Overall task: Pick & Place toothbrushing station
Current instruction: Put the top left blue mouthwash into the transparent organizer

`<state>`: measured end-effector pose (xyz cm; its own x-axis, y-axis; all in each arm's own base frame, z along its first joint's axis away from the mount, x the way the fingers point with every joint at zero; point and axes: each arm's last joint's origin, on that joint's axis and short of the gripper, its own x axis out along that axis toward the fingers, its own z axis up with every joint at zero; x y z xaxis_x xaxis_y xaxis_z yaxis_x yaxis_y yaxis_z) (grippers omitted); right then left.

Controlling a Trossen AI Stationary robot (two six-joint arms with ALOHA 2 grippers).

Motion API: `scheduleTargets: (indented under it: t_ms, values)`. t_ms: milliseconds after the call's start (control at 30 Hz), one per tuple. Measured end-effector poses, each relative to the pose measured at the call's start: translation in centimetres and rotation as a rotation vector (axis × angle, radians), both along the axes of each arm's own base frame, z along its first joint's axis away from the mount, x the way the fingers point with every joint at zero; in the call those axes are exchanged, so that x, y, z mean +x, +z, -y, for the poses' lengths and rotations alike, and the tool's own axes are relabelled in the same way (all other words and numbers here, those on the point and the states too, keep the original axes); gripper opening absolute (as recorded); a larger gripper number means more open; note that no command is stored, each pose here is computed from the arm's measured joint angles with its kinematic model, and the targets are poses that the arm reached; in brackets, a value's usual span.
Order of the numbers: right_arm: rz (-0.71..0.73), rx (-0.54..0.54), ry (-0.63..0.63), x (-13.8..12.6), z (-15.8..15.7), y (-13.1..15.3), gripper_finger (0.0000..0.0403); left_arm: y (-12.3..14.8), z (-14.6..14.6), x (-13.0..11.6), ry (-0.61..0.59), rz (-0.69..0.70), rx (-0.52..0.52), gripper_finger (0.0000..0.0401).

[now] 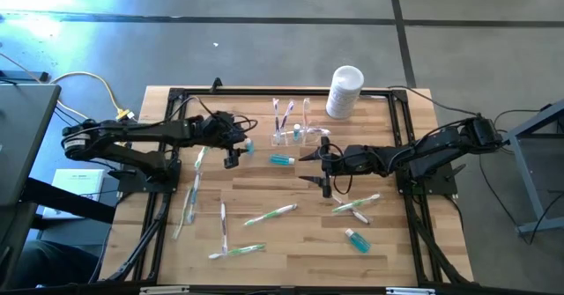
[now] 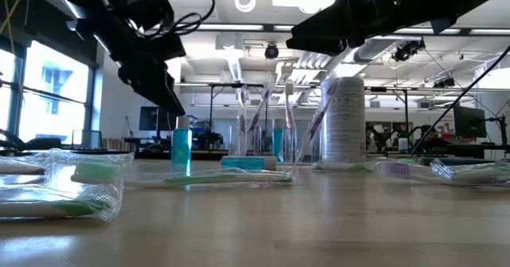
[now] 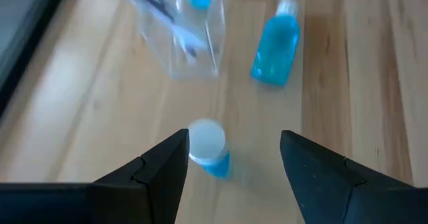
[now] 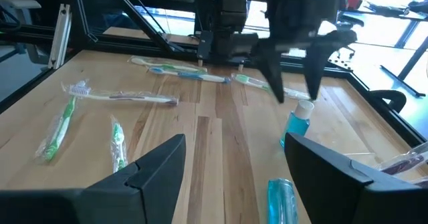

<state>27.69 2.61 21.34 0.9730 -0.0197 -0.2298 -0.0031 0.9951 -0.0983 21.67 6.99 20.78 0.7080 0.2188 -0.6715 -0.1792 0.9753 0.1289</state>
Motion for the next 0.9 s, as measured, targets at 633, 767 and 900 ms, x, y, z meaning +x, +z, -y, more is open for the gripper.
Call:
scheduleTargets:
  t_ms: [633,767,900]
  values:
    - [-0.003,0.0,0.0,0.0,0.0,0.0,0.0247,-0.9,-0.3,0.8,0.045,-0.006,-0.013,0.0227]
    - [-0.003,0.0,0.0,0.0,0.0,0.0,0.0247,-0.9,-0.2,0.8,-0.005,-0.007,-0.049,0.0227]
    - [-0.003,0.0,0.0,0.0,0.0,0.0,0.0247,-1.5,0.3,0.4,-0.092,-0.074,-0.07,0.0227]
